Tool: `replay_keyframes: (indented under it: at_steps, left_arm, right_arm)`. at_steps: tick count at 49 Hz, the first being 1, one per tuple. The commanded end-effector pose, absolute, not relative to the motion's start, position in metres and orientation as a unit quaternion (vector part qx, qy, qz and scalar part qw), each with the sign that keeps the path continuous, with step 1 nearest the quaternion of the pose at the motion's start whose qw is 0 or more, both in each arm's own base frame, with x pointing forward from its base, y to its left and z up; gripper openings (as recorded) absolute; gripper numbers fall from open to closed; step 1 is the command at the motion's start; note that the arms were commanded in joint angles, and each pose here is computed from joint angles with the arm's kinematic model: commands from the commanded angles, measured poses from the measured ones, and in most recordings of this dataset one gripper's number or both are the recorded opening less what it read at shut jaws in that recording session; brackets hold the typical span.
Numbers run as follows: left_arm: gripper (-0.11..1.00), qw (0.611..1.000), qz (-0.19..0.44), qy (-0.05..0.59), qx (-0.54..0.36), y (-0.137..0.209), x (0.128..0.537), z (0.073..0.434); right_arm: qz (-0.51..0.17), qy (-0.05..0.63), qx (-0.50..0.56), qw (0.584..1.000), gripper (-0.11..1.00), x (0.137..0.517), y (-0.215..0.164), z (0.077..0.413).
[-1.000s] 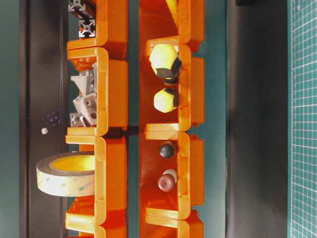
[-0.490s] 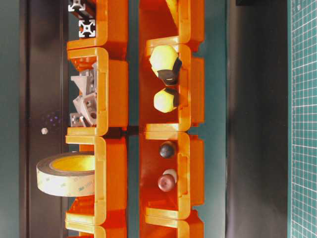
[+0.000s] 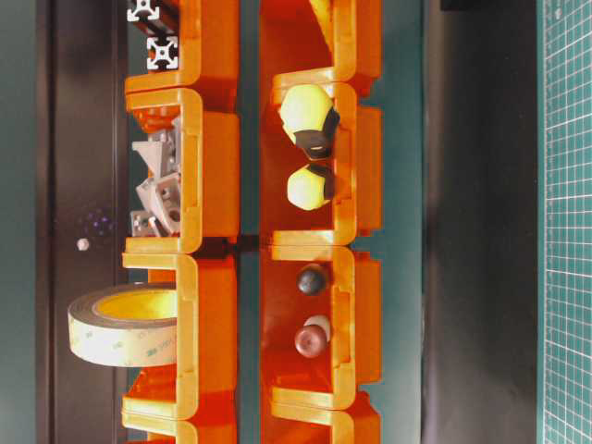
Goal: Pick corner brachets from container rack with right arm.
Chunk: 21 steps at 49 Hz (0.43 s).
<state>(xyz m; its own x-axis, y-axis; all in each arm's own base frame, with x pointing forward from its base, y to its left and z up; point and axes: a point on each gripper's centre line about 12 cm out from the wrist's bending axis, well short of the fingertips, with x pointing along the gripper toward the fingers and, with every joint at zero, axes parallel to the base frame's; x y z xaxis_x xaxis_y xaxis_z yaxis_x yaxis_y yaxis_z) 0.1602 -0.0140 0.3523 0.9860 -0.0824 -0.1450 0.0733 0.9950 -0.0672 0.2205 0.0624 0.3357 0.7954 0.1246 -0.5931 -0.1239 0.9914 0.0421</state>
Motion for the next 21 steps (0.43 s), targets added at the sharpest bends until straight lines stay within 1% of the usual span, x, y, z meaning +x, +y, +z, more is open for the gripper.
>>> replay_keyframes:
  at_steps: [1, 6, 14, 21]
  left_arm:
    - [0.00, 0.996, -0.039, 0.069, -0.030, -0.014, 0.161, 0.356]
    - [0.00, 0.996, -0.038, 0.069, -0.030, -0.014, 0.161, 0.355]
    - [0.00, 0.995, -0.039, 0.082, -0.035, -0.014, 0.161, 0.344]
    - [0.00, 0.995, -0.037, 0.072, -0.065, -0.014, 0.156, 0.336]
  right_arm:
    - [0.064, 0.309, 0.002, 0.949, 0.80, 0.220, 0.062, 0.339]
    - [0.064, 0.311, 0.002, 0.948, 0.80, 0.218, 0.061, 0.337]
    - [0.064, 0.312, 0.008, 0.948, 0.80, 0.212, 0.059, 0.337]
    - [0.065, 0.312, 0.009, 0.948, 0.80, 0.204, 0.056, 0.332]
